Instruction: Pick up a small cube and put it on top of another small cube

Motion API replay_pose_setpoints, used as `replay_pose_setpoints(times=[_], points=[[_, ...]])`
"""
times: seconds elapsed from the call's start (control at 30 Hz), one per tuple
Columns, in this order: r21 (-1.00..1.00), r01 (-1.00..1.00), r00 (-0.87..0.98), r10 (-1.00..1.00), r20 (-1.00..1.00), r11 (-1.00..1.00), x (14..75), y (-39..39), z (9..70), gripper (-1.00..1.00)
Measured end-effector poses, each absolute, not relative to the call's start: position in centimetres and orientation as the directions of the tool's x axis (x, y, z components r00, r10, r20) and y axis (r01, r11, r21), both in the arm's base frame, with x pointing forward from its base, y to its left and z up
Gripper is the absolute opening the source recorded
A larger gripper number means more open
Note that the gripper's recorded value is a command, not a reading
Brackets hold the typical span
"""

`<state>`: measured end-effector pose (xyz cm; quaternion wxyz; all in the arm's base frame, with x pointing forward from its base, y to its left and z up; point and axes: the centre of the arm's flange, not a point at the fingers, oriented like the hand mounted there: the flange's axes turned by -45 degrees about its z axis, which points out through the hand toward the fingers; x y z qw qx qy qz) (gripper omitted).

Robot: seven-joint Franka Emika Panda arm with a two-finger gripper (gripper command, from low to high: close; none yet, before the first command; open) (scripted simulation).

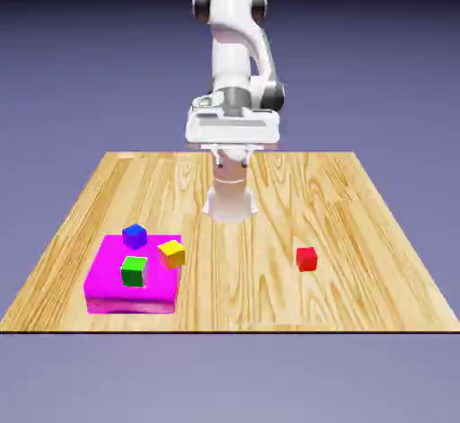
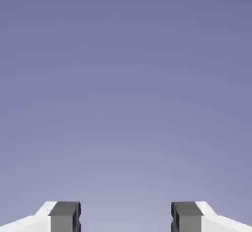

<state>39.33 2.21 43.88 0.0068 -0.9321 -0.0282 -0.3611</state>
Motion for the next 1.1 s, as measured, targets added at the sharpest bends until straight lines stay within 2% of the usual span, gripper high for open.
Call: replay_pose_setpoints(times=[0.23,0.5,0.8,0.83,0.9,1.1], points=[[-0.071,0.095,0.921,0.060,0.386,-0.993,38.2,12.2,32.4,0.00],[-0.009,0.097,0.995,0.097,0.017,-0.995,30.6,20.9,20.0,0.00],[-0.001,0.103,0.995,0.103,-0.005,-0.995,29.8,21.5,12.9,0.00],[0.000,0.104,0.995,0.104,-0.005,-0.995,29.8,21.5,12.3,-1.00],[0.000,0.104,0.995,0.104,-0.005,-0.995,29.8,21.5,12.3,-1.00],[-0.001,0.103,0.995,0.103,-0.005,-0.995,29.9,21.6,17.9,-1.00]])
